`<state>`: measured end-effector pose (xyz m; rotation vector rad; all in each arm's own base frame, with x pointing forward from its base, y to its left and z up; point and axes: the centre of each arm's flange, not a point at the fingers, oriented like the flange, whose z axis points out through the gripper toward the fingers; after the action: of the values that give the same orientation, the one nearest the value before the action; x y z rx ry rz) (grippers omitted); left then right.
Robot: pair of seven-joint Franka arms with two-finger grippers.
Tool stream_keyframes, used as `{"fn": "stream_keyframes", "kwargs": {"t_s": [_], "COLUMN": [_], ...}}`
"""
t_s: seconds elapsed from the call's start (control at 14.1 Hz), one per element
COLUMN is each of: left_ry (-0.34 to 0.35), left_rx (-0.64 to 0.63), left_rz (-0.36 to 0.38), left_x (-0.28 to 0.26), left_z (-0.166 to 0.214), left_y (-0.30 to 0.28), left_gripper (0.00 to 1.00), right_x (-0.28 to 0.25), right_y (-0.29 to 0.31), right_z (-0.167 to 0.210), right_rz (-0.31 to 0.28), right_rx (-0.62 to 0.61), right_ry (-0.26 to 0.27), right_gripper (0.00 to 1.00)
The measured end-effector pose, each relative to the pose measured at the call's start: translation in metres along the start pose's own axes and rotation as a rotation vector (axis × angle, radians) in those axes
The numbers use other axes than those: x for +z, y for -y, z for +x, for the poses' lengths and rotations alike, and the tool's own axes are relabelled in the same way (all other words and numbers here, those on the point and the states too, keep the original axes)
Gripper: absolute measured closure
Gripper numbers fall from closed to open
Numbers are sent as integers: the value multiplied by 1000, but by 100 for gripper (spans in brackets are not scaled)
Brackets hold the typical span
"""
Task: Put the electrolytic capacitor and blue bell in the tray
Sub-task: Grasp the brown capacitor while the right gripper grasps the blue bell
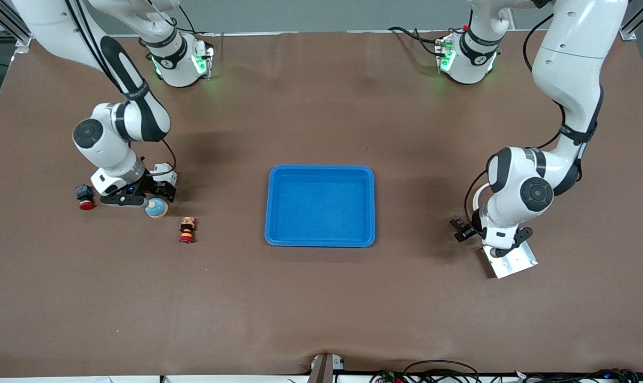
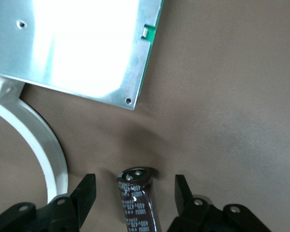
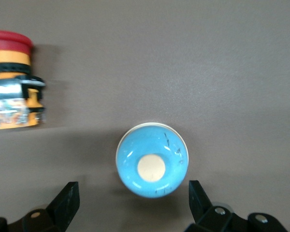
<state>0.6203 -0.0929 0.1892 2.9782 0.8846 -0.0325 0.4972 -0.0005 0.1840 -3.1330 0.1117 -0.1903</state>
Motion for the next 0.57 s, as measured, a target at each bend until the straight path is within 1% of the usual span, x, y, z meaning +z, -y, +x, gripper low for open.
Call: {"fn": "stream_keyframes", "kwargs": {"t_s": [0.07, 0.14, 0.21, 0.35, 0.42, 0.57], "left_ry": [1, 2, 1, 2, 2, 2], "left_rx": [0, 1, 5, 8, 13, 28], "left_rz": [1, 1, 0, 0, 0, 0], "left_x": [2, 2, 2, 2, 2, 2], "left_z": [0, -1, -2, -10, -13, -21], "left_y": [0, -1, -3, -11, -15, -23], "left_gripper": [34, 34, 41, 61, 68, 68], "right_x": [3, 4, 4, 1, 0, 0], "right_y": [-1, -3, -6, -12, -14, -20], "right_z": [3, 7, 11, 17, 19, 19], "right_rz": [-1, -3, -4, -5, -6, -8], "right_rx": [2, 5, 8, 5, 0, -4], "right_ry": [0, -4, -10, -20, -23, -23], "right_gripper": [0, 0, 0, 0, 0, 0]}}
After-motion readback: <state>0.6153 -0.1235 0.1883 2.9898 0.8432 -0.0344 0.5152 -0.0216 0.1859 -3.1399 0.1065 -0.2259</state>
